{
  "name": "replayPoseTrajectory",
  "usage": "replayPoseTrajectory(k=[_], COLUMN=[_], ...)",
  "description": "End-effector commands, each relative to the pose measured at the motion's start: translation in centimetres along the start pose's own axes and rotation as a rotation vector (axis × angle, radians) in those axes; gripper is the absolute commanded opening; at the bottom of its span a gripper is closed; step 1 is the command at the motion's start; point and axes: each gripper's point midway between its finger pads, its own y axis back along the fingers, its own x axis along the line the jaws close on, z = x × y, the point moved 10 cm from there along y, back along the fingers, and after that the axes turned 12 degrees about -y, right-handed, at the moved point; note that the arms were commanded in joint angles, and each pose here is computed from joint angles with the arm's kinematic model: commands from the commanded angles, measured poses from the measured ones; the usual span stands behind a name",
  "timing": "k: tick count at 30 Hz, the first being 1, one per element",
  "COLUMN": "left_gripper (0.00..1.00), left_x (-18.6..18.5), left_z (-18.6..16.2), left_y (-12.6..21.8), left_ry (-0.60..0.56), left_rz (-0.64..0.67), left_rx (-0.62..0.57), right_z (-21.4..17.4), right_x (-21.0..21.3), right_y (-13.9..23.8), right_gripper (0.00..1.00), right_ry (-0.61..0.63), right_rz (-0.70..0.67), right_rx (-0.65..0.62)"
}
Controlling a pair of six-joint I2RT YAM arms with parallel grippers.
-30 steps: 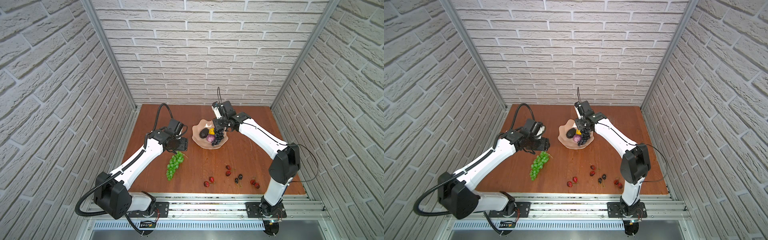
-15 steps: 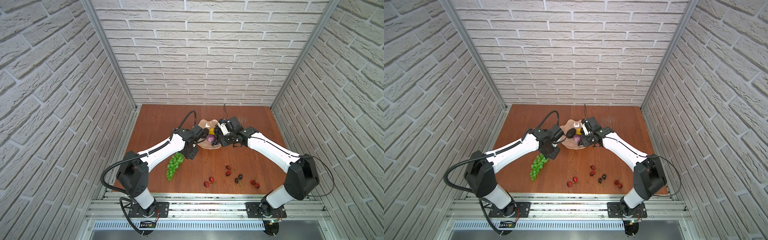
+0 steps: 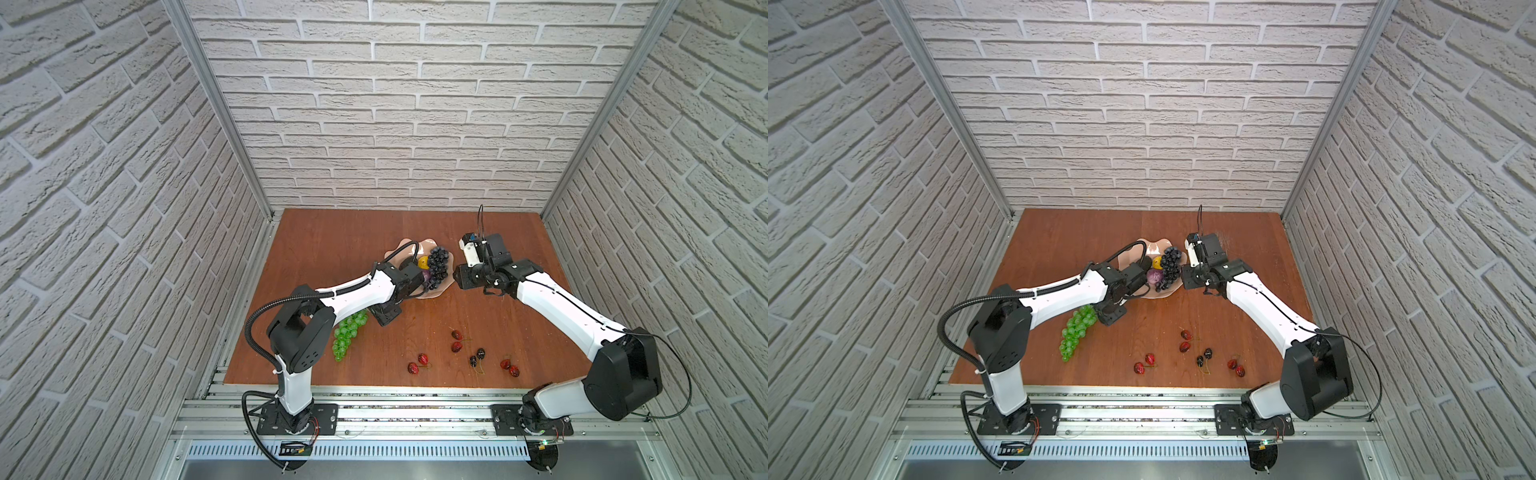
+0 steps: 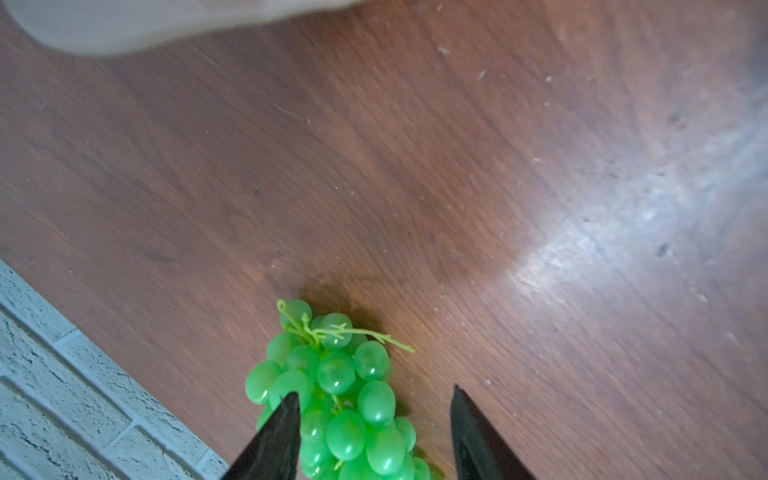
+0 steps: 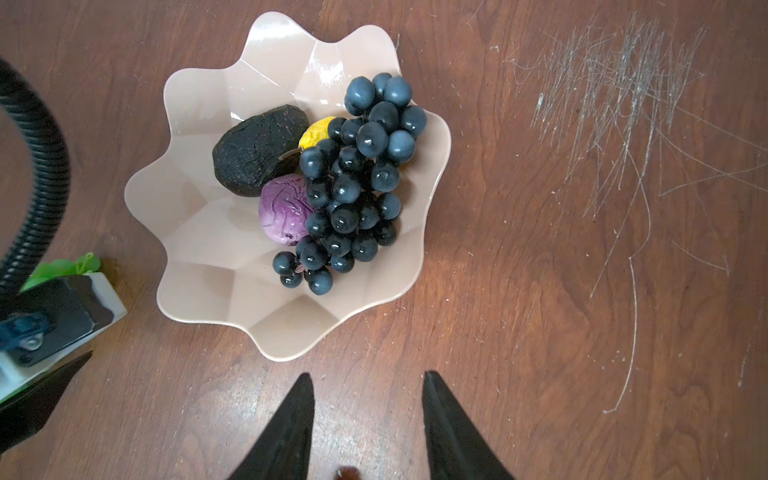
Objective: Place and organize the fake fruits in the fruit bowl
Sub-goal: 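Lower the left gripper onto the green grapes and close while the right withdraws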
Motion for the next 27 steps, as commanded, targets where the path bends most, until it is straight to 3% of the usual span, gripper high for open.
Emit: replayPoseTrajectory(k=[1,12,24,27], left_gripper=[0.57,0.51,0.36,0.28], left_x=[0.2,1.0,0.9,1.1], left_z=[-0.1,-0.2,-0.1,-0.2], left_y=[-1.1,-3.3,-5.2,-5.1], left_ry=[-0.045,-0.036,-0.037,-0.027], left_rz=[0.007,-0.038,-0.024,-0.024], left_rx=[0.042,0.079,0.122,0.12], right_z=[0.0,0.1,0.0,0.0], right_x=[-0.1,-0.3,-0.3,-0.3], right_y=[-0.6,-1.5,-2.1,-2.2], right_gripper=[0.45,0.45,0.44,0.43], right_ry=[-0.001,-0.005,0.007,0.008], right_rz=[0.016,0.023,0.023,0.027], right_rx=[-0.005,0.004,0.012,0.015])
